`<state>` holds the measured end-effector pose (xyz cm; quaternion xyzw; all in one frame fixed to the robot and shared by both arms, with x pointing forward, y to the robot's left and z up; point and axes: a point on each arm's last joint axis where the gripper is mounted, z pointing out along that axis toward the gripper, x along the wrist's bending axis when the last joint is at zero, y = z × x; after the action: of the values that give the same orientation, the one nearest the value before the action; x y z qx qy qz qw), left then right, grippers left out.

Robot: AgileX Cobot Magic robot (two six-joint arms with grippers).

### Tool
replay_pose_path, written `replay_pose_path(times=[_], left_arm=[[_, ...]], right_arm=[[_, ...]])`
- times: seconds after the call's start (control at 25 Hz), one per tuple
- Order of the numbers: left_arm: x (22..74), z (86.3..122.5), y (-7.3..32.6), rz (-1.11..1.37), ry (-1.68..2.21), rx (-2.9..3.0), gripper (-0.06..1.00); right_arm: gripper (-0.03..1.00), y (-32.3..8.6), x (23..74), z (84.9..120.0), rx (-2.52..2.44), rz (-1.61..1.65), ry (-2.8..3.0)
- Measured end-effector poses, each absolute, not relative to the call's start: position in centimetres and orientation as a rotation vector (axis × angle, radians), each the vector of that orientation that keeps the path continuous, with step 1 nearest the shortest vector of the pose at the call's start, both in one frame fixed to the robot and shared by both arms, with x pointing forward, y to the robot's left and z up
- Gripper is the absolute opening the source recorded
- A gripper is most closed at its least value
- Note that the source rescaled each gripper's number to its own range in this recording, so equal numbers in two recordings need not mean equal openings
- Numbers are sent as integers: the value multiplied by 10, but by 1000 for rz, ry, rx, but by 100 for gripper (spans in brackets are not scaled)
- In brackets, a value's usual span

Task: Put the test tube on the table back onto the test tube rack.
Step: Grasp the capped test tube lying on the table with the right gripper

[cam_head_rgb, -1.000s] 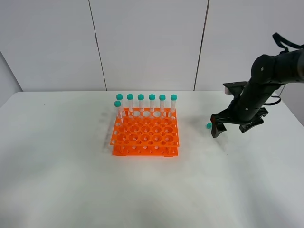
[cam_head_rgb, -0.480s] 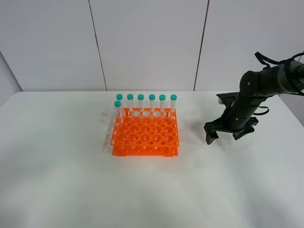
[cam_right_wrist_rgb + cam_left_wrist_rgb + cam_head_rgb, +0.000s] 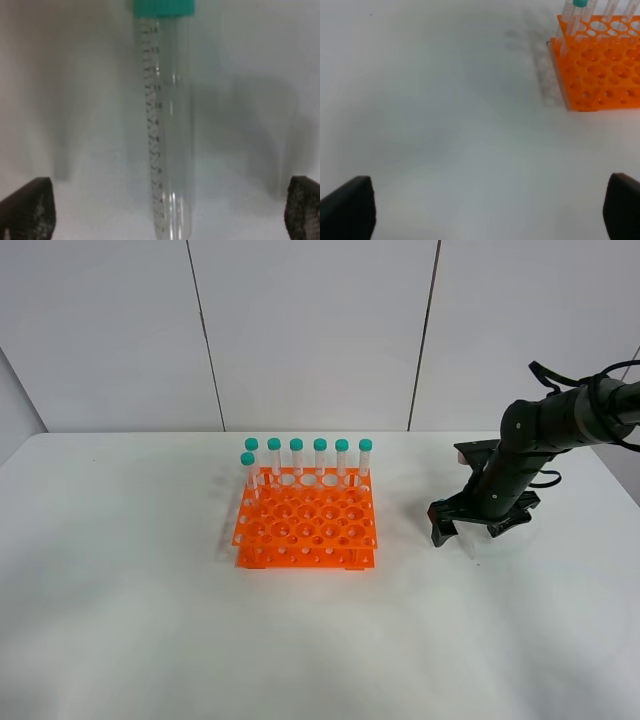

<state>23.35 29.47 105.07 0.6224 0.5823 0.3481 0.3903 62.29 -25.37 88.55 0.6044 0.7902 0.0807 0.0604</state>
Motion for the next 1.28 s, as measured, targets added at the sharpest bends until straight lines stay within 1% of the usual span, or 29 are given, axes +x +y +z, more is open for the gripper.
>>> replay_pose_path(times=[0.08, 0.2, 0.44, 0.52, 0.6, 0.64, 0.76, 0.84, 0.88, 0.92, 1.16, 1.28], left_arm=[[233, 1051, 295, 885, 1480, 1582, 100], [233, 1051, 295, 885, 1480, 1582, 100], [233, 1051, 295, 885, 1480, 1582, 100], [233, 1051, 295, 885, 1480, 1582, 100], [233, 1051, 295, 885, 1480, 1582, 100], [233, 1051, 295, 885, 1480, 1582, 100], [233, 1051, 295, 885, 1480, 1582, 100], [233, 1051, 295, 885, 1480, 1582, 100], [233, 1051, 295, 885, 1480, 1582, 100], [233, 1051, 295, 885, 1480, 1582, 100], [233, 1051, 295, 885, 1480, 1582, 100], [233, 1051, 295, 885, 1480, 1582, 100]], right_arm=[[97, -254, 623, 885, 1830, 247, 2390], [90, -254, 623, 885, 1833, 243, 2392], [86, -254, 622, 878, 1843, 220, 2407], [80, -254, 623, 878, 1841, 223, 2405], [71, -254, 623, 878, 1842, 223, 2405], [63, -254, 623, 878, 1842, 223, 2405], [34, -254, 623, 877, 1844, 222, 2406], [7, -254, 623, 877, 1843, 224, 2405], [0, -254, 623, 877, 1843, 225, 2404], [3, -254, 623, 877, 1843, 225, 2404], [2, -253, 623, 881, 1828, 232, 2407], [2, -252, 623, 905, 1782, 303, 2390]])
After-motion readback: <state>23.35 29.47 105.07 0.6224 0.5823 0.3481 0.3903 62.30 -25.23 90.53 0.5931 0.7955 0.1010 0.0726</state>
